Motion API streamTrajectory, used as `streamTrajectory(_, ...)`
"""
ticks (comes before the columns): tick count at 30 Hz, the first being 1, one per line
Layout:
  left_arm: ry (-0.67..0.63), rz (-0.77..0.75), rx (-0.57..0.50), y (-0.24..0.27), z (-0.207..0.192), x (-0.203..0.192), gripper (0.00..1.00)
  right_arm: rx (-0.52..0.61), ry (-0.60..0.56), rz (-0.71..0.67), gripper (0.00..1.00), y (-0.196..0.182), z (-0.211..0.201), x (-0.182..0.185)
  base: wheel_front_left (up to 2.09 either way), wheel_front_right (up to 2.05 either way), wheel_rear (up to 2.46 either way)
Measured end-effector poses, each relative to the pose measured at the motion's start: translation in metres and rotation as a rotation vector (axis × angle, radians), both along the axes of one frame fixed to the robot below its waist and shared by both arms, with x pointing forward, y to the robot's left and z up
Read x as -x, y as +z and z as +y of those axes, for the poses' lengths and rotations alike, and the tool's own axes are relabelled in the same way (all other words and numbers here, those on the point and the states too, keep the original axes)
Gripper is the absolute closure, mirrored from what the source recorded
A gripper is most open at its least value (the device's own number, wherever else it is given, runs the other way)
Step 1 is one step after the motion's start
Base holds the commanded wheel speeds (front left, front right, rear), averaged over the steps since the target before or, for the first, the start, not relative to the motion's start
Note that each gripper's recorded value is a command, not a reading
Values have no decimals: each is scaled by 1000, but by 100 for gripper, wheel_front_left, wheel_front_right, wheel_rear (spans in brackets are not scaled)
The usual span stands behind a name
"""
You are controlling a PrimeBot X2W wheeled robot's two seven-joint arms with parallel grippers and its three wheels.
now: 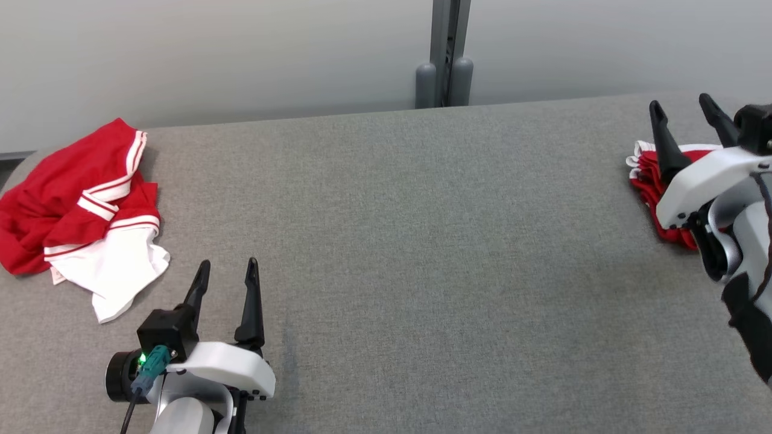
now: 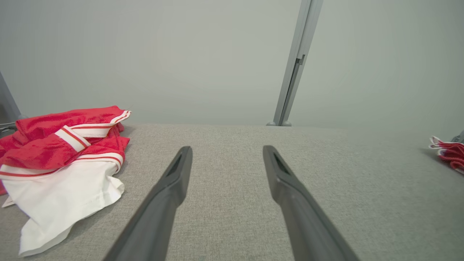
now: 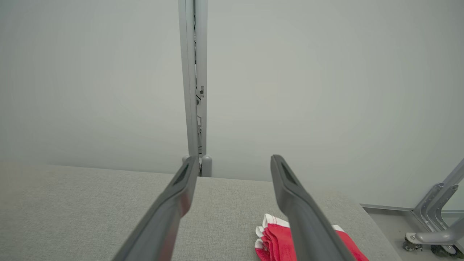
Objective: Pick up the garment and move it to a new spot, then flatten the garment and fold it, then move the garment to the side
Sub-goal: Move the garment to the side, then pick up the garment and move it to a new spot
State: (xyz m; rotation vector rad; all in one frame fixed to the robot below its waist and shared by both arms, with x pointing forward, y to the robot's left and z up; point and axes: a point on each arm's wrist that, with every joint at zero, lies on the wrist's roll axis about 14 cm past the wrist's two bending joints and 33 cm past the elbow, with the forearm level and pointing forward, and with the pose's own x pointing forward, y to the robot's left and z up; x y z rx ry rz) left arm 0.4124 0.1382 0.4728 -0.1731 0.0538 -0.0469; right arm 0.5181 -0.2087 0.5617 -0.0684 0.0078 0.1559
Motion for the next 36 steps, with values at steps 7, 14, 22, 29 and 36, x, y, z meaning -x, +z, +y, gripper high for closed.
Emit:
streamTrajectory(7, 69, 5, 15, 1, 19, 28, 0, -98, 34, -50, 0, -19, 34, 50, 0, 0, 0)
streamTrajectory(14, 107, 4, 25, 0, 30, 48, 0, -150, 7, -80, 0, -38, 57, 94, 0, 0, 0)
streamTrajectory(22, 100, 5, 22, -1, 27, 55, 0, -164, -14, -96, 0, -42, 55, 127, 0, 0, 0)
streamTrajectory(29, 87, 6, 14, -2, 23, 54, 0, -193, -2, -100, 0, -38, 60, 133, 0, 0, 0)
streamTrajectory(36, 79, 3, 12, -1, 22, 54, 0, -199, -2, -90, 0, -40, 60, 136, 0, 0, 0)
